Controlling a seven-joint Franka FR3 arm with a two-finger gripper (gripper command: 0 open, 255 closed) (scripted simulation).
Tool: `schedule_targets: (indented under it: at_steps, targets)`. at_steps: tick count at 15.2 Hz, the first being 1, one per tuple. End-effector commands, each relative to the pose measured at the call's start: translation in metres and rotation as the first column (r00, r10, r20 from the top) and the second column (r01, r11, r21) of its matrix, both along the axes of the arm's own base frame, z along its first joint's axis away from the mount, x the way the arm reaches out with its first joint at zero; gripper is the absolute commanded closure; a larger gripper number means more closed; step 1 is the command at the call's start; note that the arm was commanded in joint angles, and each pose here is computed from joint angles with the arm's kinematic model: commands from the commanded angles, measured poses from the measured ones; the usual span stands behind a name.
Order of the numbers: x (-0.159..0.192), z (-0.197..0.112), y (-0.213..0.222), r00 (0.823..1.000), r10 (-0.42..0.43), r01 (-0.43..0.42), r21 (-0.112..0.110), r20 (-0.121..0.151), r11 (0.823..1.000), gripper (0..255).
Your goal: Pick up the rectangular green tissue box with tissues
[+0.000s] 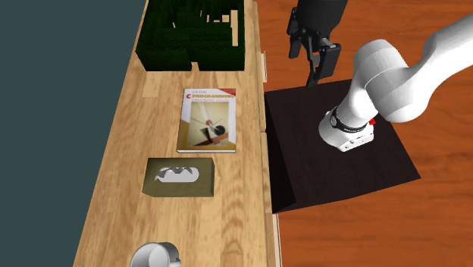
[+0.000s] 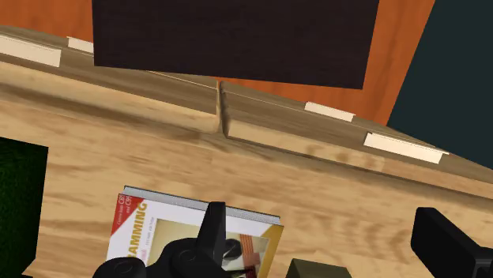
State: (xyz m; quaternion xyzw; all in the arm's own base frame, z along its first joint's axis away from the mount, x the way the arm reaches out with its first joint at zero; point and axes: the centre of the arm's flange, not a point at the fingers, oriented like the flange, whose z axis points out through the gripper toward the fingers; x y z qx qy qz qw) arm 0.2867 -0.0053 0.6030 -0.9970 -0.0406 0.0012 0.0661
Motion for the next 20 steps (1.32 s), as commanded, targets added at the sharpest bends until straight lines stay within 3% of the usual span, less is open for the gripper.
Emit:
schedule_targets:
  at_steps: [1, 5, 10, 15, 20]
  targets:
    - [0.0, 0.0, 0.0, 1.0, 0.0, 0.0, 0.0, 0.0, 1.0, 0]
    - [0.05, -0.014, 0.015, 0.995, 0.096, -0.095, -0.068, 0.006, 0.993, 0]
    - [0.111, -0.032, 0.04, 0.977, 0.215, -0.211, -0.154, 0.004, 0.965, 0]
    - [0.169, -0.052, 0.07, 0.944, 0.329, -0.322, -0.237, -0.008, 0.917, 0]
    - [0.223, -0.075, 0.105, 0.898, 0.438, -0.424, -0.317, -0.03, 0.848, 0]
